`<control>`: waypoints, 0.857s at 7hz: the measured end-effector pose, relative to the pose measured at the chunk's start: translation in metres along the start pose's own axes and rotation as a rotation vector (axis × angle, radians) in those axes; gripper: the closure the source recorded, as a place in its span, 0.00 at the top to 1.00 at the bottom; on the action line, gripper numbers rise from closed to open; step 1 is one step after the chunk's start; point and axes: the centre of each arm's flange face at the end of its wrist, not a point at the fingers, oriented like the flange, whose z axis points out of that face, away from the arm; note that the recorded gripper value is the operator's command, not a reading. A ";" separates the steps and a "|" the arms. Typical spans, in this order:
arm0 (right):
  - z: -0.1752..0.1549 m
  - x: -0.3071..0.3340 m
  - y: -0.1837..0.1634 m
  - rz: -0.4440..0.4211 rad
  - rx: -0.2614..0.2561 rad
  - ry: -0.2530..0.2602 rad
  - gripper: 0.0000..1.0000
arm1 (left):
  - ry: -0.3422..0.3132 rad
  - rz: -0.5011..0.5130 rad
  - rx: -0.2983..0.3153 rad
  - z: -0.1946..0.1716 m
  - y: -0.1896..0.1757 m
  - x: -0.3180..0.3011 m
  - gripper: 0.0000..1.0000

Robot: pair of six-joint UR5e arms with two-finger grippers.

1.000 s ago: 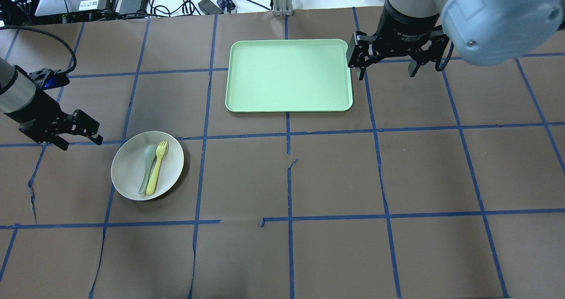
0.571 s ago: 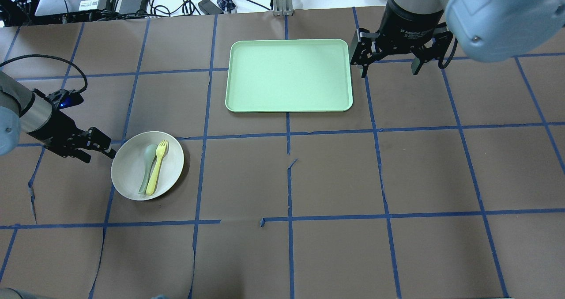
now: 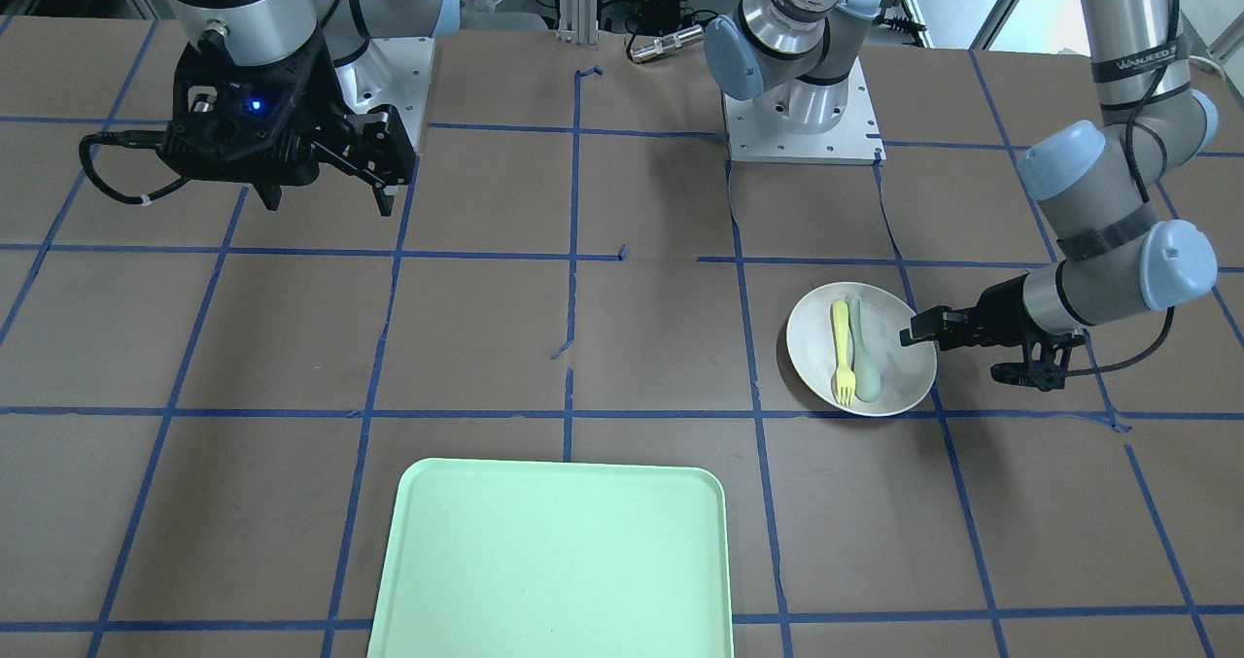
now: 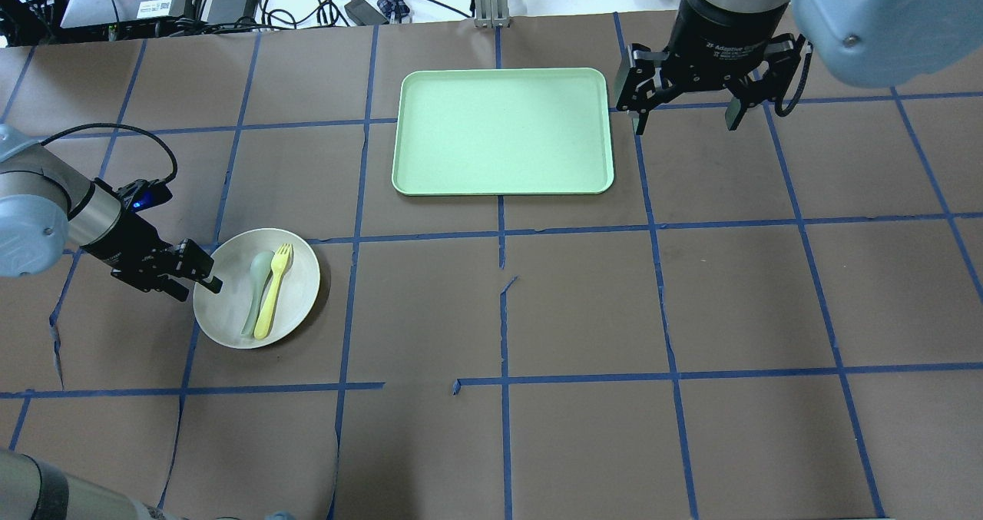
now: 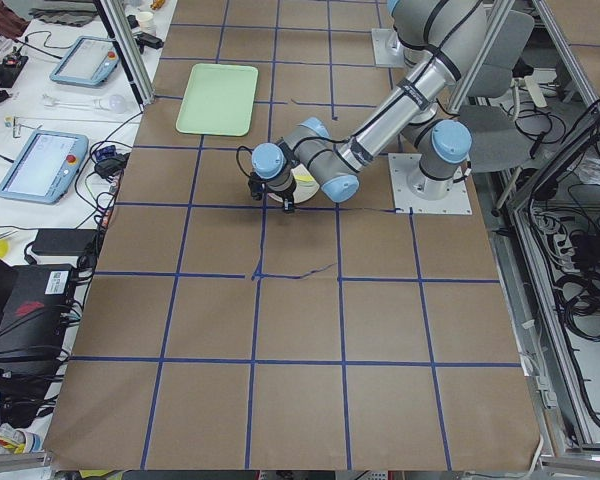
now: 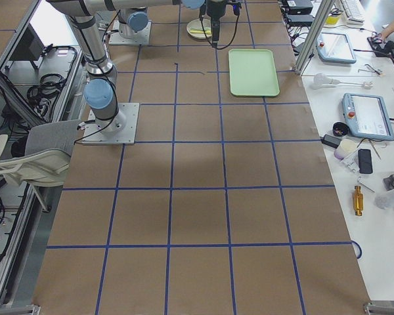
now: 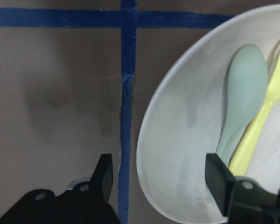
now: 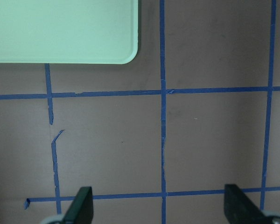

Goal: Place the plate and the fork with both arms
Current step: 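Move the left gripper down to the rim of the white plate, then grip the white plate rim with the left gripper and lift it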

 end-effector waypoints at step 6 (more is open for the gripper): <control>-0.003 0.032 -0.011 0.050 0.001 -0.005 1.00 | 0.002 -0.014 -0.011 0.000 -0.009 -0.006 0.00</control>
